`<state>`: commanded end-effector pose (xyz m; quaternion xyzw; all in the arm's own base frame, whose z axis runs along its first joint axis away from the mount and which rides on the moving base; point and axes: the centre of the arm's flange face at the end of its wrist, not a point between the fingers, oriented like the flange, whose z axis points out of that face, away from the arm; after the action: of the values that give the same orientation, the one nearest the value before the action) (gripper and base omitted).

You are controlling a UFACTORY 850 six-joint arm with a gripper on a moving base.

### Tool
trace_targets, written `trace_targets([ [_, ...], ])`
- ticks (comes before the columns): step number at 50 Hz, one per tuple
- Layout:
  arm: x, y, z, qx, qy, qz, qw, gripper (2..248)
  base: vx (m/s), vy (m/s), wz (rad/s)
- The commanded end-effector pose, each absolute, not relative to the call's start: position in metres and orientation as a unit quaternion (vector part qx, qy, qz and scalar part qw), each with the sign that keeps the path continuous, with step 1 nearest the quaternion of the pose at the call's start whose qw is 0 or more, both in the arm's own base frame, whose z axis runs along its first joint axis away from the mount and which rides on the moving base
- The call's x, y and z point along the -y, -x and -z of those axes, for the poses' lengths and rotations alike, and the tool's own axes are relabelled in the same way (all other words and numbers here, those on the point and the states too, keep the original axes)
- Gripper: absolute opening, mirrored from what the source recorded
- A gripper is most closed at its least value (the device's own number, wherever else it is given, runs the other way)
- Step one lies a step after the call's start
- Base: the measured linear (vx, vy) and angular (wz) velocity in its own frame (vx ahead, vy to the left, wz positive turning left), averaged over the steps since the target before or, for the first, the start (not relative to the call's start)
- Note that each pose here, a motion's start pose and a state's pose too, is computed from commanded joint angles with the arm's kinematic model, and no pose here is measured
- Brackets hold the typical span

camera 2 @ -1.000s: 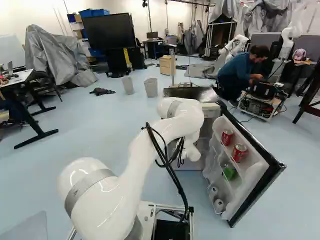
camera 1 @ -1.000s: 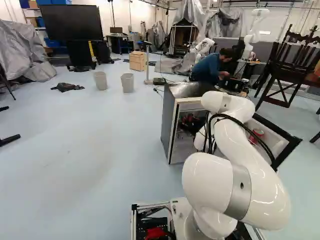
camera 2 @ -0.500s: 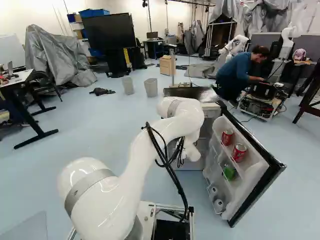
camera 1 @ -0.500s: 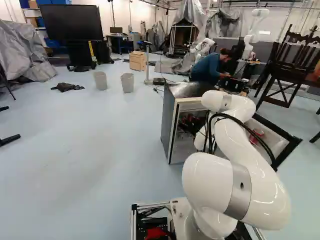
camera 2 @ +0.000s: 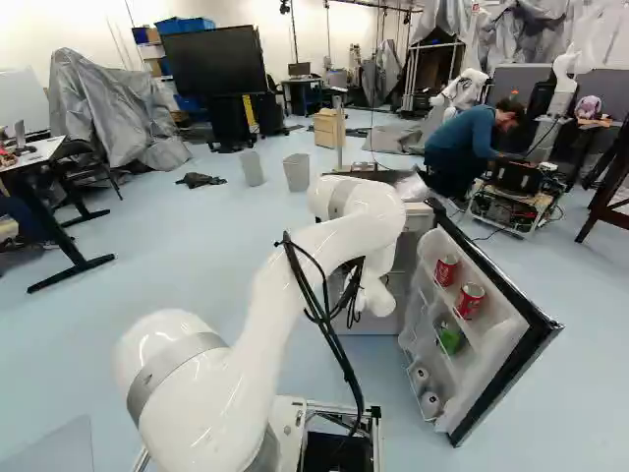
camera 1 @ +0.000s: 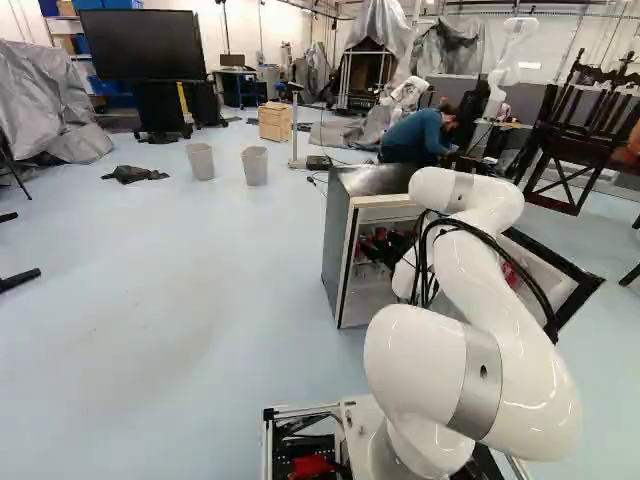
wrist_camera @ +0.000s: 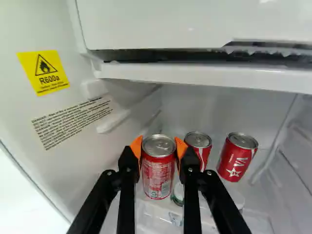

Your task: Grab a drink from the fridge

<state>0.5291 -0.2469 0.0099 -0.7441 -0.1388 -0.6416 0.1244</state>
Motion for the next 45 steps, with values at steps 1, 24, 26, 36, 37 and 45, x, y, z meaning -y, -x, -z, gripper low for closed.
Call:
trace_targets([
  [1, 0.247, -0.527, -0.010, 0.137, 0.745, 0.641, 0.125, 92, 0.000, 0.000, 0.000],
  [24, 0.240, -0.479, -0.036, 0.105, 0.765, 0.621, 0.133, 92, 0.000, 0.000, 0.000],
  [26, 0.240, -0.475, -0.040, 0.103, 0.767, 0.620, 0.133, 92, 0.000, 0.000, 0.000],
  [36, 0.237, -0.454, -0.058, 0.090, 0.773, 0.614, 0.134, 92, 0.000, 0.000, 0.000],
  [37, 0.236, -0.452, -0.060, 0.088, 0.774, 0.613, 0.134, 92, 0.000, 0.000, 0.000],
  [45, 0.235, -0.435, -0.074, 0.072, 0.779, 0.609, 0.129, 92, 0.000, 0.000, 0.000],
])
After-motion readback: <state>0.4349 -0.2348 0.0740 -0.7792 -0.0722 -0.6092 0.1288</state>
